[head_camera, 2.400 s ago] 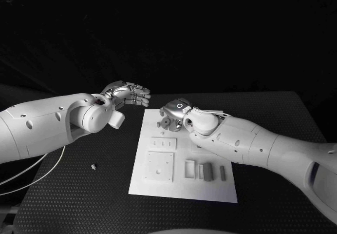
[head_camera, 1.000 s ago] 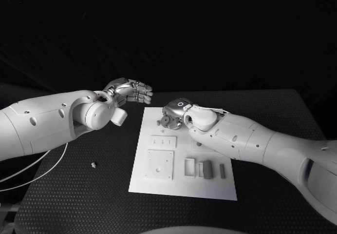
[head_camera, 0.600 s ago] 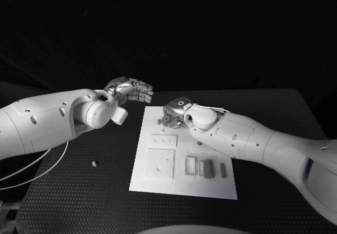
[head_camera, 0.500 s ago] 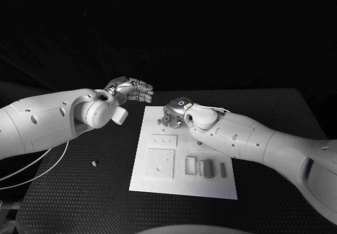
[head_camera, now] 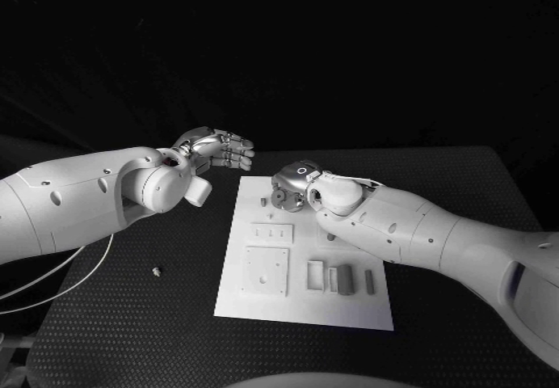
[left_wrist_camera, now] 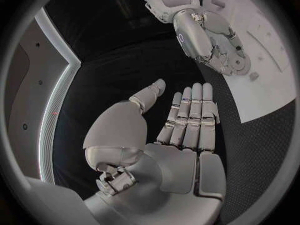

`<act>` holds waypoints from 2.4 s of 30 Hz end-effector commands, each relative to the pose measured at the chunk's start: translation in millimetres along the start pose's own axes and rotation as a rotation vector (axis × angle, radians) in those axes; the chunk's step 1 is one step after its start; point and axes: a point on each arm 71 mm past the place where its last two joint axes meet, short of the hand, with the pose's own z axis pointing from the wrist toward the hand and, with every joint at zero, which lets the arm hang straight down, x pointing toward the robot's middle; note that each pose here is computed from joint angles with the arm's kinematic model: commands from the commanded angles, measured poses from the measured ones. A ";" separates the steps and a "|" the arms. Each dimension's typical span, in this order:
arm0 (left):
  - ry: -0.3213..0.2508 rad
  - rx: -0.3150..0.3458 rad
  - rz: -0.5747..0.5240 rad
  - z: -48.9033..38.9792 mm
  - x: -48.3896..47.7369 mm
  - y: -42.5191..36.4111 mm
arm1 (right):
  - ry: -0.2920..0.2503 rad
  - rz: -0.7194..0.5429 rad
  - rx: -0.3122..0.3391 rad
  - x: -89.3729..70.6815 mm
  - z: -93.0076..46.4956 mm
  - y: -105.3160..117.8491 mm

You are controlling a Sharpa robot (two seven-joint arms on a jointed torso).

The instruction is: Assemble the parts on the task board

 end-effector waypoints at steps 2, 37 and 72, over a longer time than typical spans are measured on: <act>0.005 0.009 0.001 0.2 1.4 -1.7 | -0.013 -0.023 0.007 2.3 -2.9 -5.4; 0.000 0.005 0.001 -2.0 -0.9 -1.0 | -0.032 0.003 -0.005 2.7 -7.8 -10.7; -0.001 0.006 0.001 -1.7 -1.2 -1.1 | -0.055 0.022 0.000 1.8 -9.9 -13.7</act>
